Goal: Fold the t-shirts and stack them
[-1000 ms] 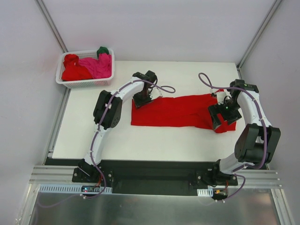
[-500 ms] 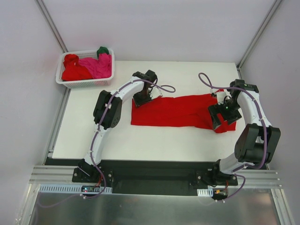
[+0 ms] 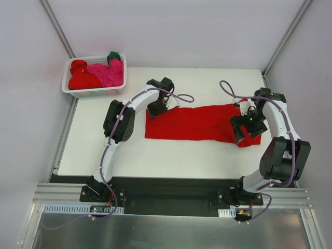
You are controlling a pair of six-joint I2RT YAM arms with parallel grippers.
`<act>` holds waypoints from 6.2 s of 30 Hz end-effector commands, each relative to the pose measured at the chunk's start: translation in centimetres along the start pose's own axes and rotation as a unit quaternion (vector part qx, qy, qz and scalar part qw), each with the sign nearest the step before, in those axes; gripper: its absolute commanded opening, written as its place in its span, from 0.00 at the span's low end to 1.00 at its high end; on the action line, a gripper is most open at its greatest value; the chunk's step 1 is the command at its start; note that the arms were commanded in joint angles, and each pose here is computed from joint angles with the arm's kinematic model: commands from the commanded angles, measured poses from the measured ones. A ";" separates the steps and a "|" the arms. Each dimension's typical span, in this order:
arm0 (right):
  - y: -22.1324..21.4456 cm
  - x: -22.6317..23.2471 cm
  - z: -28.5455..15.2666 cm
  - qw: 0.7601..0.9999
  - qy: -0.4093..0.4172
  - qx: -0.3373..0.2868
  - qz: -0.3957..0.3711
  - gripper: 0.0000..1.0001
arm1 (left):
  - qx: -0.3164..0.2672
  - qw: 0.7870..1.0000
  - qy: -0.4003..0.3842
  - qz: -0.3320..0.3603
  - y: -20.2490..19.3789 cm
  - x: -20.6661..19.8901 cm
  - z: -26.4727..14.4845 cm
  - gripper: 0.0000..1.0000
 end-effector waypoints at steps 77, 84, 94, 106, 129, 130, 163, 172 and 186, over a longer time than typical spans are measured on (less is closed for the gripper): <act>-0.4 0.4 -0.2 1.000 0.007 -0.013 0.008 1.00 | -0.016 0.993 0.117 -0.016 0.4 4.1 -4.3 0.99; -0.5 0.5 -0.1 1.000 0.008 -0.010 0.009 1.00 | 0.000 0.995 0.103 -0.014 0.6 4.1 -2.0 0.99; -0.7 0.5 0.1 1.000 0.011 -0.007 0.009 1.00 | 0.003 0.994 0.107 -0.028 1.1 4.1 -1.1 0.54; -0.6 0.5 0.2 1.000 0.014 -0.007 0.009 1.00 | -0.011 0.987 0.157 -0.043 1.3 4.9 -3.9 0.55; -0.2 0.3 0.3 1.000 0.016 -0.005 0.010 1.00 | 0.004 0.988 0.150 -0.043 1.2 4.3 -2.3 0.43; -0.2 0.3 0.2 1.000 0.016 -0.007 0.009 1.00 | 0.007 0.989 0.145 -0.041 1.1 4.0 -2.1 0.42; -0.5 0.6 0.2 1.000 0.016 -0.003 0.006 1.00 | 0.008 0.991 0.128 -0.025 1.5 3.1 -1.3 0.25; -0.6 0.7 0.4 1.000 0.018 -0.001 0.007 1.00 | 0.009 0.988 0.150 -0.026 1.4 3.4 -2.5 0.09; -1.0 0.8 0.5 1.000 0.017 -0.002 0.006 1.00 | 0.038 0.978 0.203 -0.032 1.2 4.5 -3.1 0.02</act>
Point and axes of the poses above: each gripper's point midway between its finger pads, its own z axis out along the fingers, its own x axis along the line the jaws close on, y = z × x, the point moved 10 cm from there along -z, back along the fingers, and after that the axes turned 7 degrees about z, right-handed, at the moved point
